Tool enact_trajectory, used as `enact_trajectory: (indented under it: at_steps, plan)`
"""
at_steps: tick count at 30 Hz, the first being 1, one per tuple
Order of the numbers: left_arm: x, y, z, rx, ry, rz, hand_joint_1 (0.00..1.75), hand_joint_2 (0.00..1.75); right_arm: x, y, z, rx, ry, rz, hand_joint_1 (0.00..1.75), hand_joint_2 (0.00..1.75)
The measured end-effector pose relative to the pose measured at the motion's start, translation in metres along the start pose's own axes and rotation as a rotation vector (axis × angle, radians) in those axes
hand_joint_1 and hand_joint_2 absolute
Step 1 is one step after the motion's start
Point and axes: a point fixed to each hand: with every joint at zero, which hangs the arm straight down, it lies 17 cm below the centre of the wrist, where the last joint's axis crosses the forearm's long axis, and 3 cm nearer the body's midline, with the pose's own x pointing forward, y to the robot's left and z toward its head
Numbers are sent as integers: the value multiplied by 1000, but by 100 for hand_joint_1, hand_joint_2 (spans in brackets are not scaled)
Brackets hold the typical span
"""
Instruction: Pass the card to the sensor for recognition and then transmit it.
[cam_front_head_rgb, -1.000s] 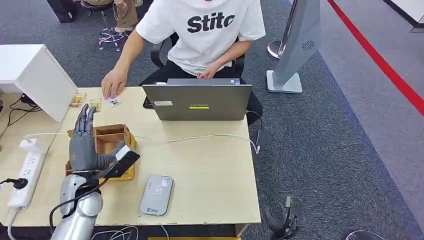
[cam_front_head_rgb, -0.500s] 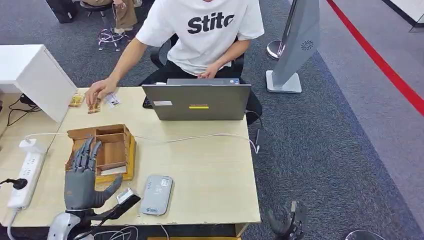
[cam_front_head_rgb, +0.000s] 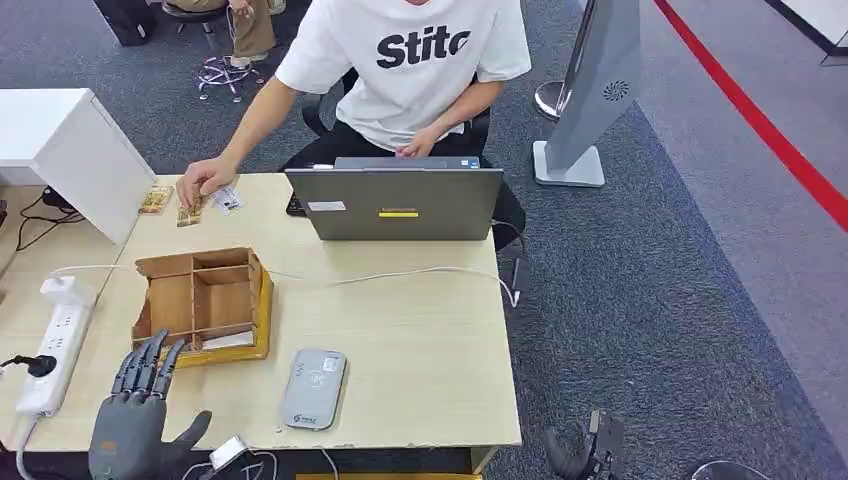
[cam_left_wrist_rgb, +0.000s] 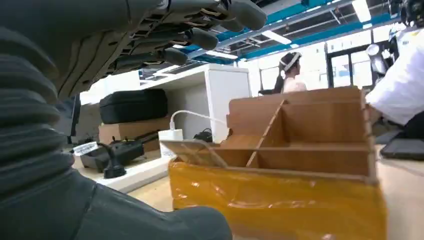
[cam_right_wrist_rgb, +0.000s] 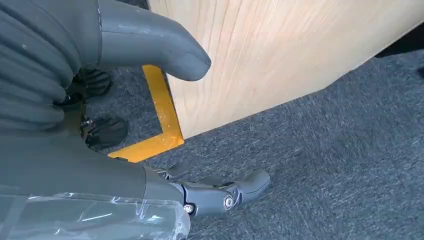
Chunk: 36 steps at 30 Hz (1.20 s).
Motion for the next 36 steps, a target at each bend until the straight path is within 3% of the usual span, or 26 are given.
enact_trajectory:
  at_steps: [15,36]
  plan:
    - [-73,-46,3,-127,88,-111,0,175,4,9,-3,28,3,25,0,175]
    - [-71,-50,-24,-74,86,-132,0,175,4,22,-3,57,11,39,0,175]
